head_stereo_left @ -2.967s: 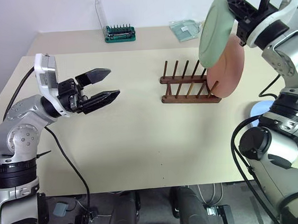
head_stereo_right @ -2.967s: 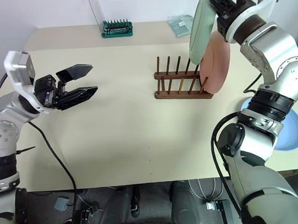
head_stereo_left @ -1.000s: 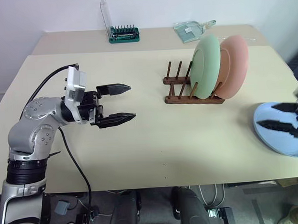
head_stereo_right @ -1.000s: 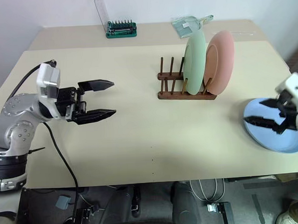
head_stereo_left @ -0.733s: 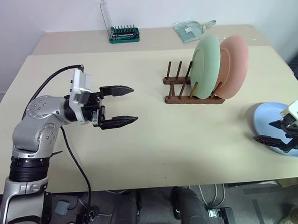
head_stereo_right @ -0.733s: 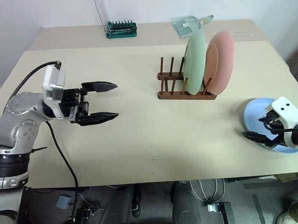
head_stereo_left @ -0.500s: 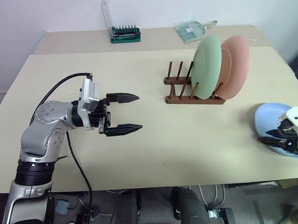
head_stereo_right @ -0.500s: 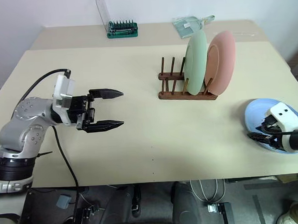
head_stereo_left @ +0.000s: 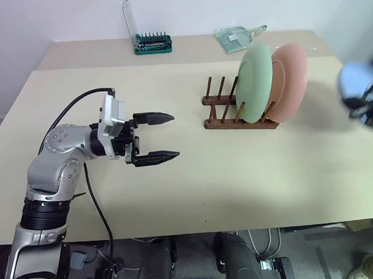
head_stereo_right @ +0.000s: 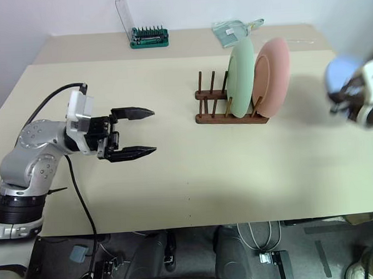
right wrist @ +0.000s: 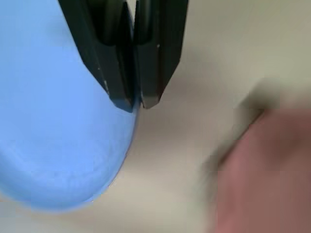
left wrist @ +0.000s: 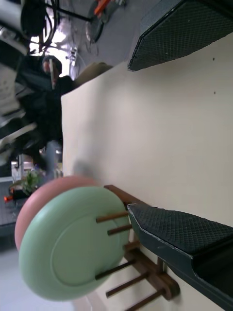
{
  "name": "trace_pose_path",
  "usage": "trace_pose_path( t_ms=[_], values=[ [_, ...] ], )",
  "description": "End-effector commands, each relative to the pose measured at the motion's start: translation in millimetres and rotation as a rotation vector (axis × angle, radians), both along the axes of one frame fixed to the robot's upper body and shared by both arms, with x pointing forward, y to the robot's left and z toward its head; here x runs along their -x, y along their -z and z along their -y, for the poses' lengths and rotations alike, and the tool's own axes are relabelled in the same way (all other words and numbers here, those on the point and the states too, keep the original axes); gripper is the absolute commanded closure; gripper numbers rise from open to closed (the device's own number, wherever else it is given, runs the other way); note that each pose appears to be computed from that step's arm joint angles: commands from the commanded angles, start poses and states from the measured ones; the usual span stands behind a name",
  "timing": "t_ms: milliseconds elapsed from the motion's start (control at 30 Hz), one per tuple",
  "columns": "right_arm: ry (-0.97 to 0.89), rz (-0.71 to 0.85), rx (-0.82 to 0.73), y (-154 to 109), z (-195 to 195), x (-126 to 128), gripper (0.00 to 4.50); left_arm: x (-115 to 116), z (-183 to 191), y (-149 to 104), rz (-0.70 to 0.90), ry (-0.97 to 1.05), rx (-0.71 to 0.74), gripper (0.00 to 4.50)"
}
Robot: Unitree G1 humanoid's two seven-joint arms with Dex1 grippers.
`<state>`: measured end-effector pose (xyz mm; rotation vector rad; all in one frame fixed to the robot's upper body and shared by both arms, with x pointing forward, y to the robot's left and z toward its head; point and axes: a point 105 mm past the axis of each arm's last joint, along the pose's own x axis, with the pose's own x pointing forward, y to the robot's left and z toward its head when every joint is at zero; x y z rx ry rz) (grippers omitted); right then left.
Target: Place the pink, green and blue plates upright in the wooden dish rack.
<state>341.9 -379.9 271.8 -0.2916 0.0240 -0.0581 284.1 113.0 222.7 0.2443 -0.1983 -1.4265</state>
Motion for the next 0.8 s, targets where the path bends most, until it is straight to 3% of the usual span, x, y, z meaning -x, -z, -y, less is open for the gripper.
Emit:
trace_pose_path(
  t_ms=[33, 133, 233, 333, 433, 600, 667, 800],
  values=[
    [0.08, 0.379, -0.041, -75, 10, 5, 4.47, -1, 0, -15, 0.061, -0.013, 0.041, 0.0],
    [-0.202, 0.628, -0.374, -123, -31, 7, 4.47, -2, -1, -21, 0.057, -0.027, 0.075, 0.0],
    [-0.608, 0.724, -0.64, -156, -86, 26, 4.47, -7, -7, -27, 0.062, -0.064, 0.099, 0.0],
    [-0.963, 0.758, -0.788, -181, -131, 56, 4.47, -12, -17, -23, 0.07, -0.113, 0.075, 0.0],
    [-1.134, 0.766, -0.874, -193, -150, 73, 4.47, -10, -20, -15, 0.051, -0.122, 0.066, 0.0],
    [-1.389, 0.531, -1.006, -174, -187, 79, 4.47, -7, -18, -14, 0.059, -0.139, 0.084, 0.0],
    [-1.433, 0.438, -1.149, -160, -195, 71, 4.47, -7, -21, -14, 0.062, -0.149, 0.082, 0.0],
    [-1.45, 0.255, -1.086, -114, -231, 64, 4.47, -7, -25, -13, 0.063, -0.167, 0.076, 0.0]
  ],
)
